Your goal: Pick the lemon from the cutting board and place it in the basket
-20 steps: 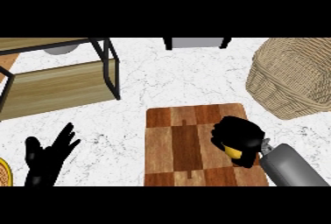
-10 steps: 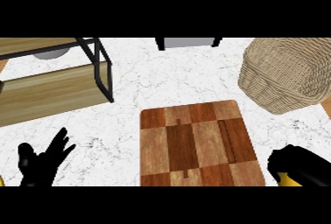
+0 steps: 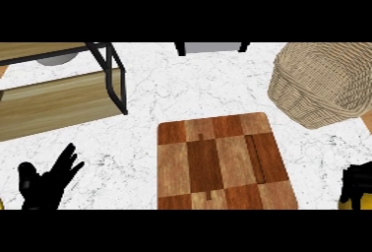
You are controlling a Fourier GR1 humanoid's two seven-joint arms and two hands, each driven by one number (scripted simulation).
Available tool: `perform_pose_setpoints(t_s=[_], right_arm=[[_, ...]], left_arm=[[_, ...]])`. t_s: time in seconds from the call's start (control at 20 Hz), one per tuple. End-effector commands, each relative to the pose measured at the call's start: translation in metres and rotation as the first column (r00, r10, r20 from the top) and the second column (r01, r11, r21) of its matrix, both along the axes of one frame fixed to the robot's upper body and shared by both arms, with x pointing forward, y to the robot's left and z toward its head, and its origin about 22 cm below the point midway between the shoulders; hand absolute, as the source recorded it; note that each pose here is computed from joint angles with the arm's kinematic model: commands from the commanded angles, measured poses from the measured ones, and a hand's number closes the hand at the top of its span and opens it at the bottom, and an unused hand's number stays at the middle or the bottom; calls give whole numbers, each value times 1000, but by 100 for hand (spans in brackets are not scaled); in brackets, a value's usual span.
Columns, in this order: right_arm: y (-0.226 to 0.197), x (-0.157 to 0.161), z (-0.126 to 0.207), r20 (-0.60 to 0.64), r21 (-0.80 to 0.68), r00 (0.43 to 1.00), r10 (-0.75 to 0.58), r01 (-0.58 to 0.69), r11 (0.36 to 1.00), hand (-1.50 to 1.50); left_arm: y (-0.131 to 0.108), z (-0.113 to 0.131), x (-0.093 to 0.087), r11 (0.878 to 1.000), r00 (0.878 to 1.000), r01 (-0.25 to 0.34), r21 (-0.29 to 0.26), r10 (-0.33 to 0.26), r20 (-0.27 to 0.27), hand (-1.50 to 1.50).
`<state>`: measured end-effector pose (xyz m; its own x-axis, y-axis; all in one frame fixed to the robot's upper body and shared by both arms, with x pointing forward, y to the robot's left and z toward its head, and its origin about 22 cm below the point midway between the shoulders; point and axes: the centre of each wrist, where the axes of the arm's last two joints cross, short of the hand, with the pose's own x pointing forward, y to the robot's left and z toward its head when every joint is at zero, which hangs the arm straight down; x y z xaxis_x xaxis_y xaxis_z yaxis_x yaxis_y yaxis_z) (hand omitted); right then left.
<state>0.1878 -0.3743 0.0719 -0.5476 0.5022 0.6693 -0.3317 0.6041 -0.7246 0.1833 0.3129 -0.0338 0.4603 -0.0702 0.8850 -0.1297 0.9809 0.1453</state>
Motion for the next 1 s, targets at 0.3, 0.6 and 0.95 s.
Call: perform_pose_setpoints(t_s=[0.3, 0.6, 0.95], right_arm=[[-76, 1, 149, 27, 167, 972, -235, 228, 959, 150], [-87, 22, 224, -27, 198, 933, -359, 357, 913, 150], [-112, 57, 231, -36, 156, 911, -412, 412, 898, 150]], left_arm=[[-10, -25, -4, 999, 996, 45, -14, -46, -82, 0], [-18, -6, 23, 996, 993, 89, 7, -88, -79, 0], [-41, -21, 12, 995, 993, 104, -4, -104, -63, 0]])
